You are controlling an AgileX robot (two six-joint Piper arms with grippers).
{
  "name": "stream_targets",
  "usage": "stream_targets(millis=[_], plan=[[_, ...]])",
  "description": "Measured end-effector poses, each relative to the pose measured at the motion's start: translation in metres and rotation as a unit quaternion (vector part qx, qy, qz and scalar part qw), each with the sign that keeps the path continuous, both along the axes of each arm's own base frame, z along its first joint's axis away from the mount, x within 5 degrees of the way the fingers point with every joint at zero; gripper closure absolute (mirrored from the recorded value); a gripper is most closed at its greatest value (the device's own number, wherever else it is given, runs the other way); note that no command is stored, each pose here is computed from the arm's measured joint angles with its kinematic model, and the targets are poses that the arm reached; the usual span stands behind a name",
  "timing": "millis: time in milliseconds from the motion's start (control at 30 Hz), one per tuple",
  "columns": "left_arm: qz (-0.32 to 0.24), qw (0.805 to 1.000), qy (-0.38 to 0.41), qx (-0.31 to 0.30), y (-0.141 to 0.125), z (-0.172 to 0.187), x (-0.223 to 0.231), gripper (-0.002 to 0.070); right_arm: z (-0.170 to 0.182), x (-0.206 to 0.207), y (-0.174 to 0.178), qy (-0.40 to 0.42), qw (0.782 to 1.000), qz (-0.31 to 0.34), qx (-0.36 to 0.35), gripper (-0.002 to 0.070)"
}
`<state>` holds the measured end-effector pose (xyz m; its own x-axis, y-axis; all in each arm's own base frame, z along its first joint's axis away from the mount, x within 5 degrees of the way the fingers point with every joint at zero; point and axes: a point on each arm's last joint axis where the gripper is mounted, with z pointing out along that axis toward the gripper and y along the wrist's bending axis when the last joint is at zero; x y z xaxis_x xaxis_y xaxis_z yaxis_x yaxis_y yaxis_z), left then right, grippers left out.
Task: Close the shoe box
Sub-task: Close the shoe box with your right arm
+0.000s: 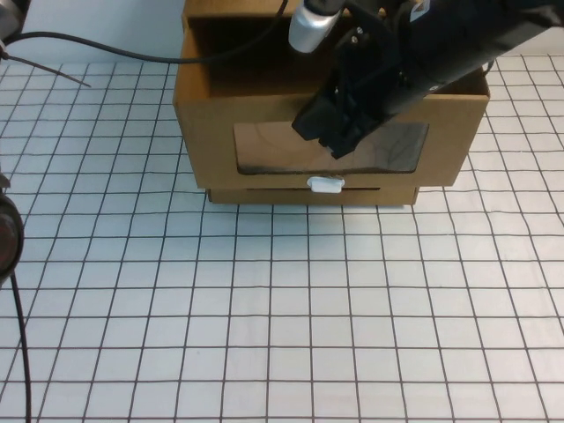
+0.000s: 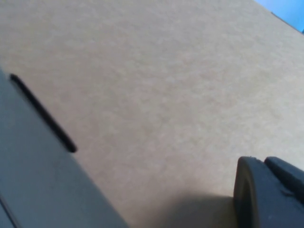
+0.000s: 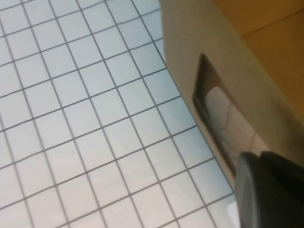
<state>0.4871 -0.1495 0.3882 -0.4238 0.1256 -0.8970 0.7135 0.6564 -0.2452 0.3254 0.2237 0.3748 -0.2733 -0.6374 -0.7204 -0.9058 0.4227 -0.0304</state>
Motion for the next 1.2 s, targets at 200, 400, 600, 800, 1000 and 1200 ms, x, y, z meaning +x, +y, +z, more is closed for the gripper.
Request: stream_targets(millis=[200, 400, 600, 800, 1000, 1200], plan=[[0.0, 1.0, -0.002, -0.003, 0.005, -0.001, 0.002, 0.0677, 0.009, -0.026, 0.019, -0.005, 0.999, 0.043, -0.012, 0.0691], [-0.002, 1.0, -0.001, -0.007, 0.004, -0.001, 0.002, 0.0677, -0.008, -0.023, 0.031, -0.023, 0.998, 0.015, -0.062, 0.0691], [-0.012, 1.0, -0.007, -0.005, -0.001, 0.0, 0.0, 0.0677, -0.03, -0.005, 0.031, -0.034, 0.993, -0.018, -0.113, 0.0691], [-0.029, 0.999, -0.015, -0.001, -0.015, 0.0, -0.004, 0.0677, -0.031, 0.005, 0.031, -0.075, 0.99, -0.033, -0.115, 0.0691], [-0.032, 0.999, -0.017, 0.0, -0.018, 0.0, -0.005, 0.0677, -0.03, 0.02, 0.019, -0.096, 0.988, -0.066, -0.103, 0.0691], [-0.031, 0.999, -0.017, 0.001, -0.017, 0.0, -0.005, 0.0677, -0.029, 0.037, 0.002, -0.108, 0.985, -0.1, -0.093, 0.0691]])
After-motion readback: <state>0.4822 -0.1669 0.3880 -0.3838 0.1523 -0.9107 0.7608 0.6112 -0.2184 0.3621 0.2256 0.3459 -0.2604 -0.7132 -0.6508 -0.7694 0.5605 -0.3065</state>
